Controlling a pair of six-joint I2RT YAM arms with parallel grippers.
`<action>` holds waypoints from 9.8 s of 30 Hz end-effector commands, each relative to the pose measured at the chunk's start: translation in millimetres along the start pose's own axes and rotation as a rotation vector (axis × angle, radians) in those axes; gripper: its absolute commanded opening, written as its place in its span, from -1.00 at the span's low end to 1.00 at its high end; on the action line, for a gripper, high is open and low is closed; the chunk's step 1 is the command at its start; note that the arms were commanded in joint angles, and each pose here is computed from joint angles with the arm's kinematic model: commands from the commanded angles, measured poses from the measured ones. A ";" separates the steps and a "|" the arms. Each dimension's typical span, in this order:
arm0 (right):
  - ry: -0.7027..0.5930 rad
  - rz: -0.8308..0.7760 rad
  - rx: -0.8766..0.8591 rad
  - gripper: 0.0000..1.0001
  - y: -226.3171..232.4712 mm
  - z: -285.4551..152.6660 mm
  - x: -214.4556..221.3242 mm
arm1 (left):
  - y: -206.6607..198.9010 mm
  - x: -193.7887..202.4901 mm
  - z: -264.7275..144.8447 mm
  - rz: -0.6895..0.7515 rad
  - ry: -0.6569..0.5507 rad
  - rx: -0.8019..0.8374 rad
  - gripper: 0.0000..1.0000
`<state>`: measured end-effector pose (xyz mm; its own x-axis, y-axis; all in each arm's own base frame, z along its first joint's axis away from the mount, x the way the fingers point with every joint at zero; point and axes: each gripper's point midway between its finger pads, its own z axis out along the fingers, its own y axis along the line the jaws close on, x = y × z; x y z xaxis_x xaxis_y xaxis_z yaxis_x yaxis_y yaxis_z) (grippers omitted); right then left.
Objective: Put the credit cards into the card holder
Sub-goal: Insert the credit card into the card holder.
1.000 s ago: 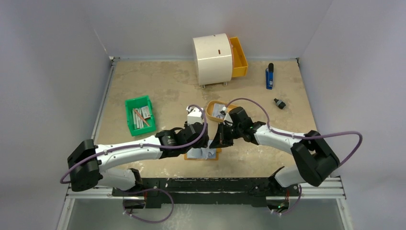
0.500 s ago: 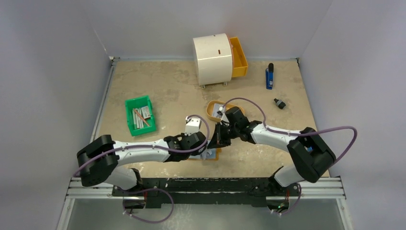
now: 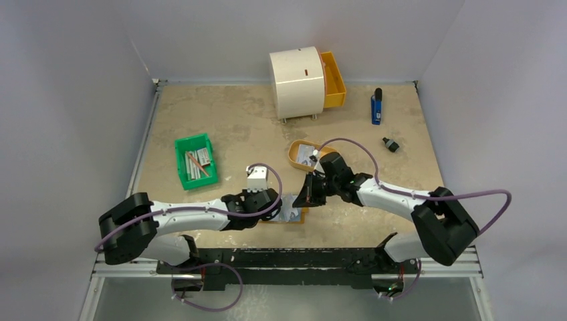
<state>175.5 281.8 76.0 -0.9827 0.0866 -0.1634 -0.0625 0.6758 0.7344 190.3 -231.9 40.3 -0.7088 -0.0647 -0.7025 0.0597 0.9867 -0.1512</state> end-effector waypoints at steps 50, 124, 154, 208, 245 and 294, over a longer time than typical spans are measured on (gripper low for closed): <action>-0.032 0.007 -0.051 -1.00 8.7 19.2 -5.0 | 33.5 10.0 3.4 -0.121 -0.049 -0.070 -0.91; -0.053 0.013 -0.032 -1.00 -2.6 55.6 -7.3 | 26.4 17.1 9.4 -0.118 -0.026 -0.050 -0.95; -0.080 -0.029 0.011 -1.00 -7.7 22.3 -1.5 | 28.8 16.3 8.7 -0.121 -0.032 -0.057 -0.96; -0.094 0.052 0.053 -1.00 -38.3 42.4 4.9 | 28.9 21.7 10.5 -0.138 -0.019 -0.051 -0.97; -0.017 -0.050 -0.009 -1.00 -5.1 53.6 5.5 | 17.1 22.5 13.1 -0.164 -0.008 -0.018 -0.97; -0.033 -0.163 0.129 0.25 21.3 0.7 -1.3 | 25.8 -12.5 -12.1 -0.206 -0.102 -0.019 -0.33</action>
<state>162.2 309.4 50.7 -0.9829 -0.0181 -0.1833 -0.1386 0.7278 0.6716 186.1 -214.8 29.2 -0.6822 -0.2381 -0.6913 -0.0608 0.9607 -0.2710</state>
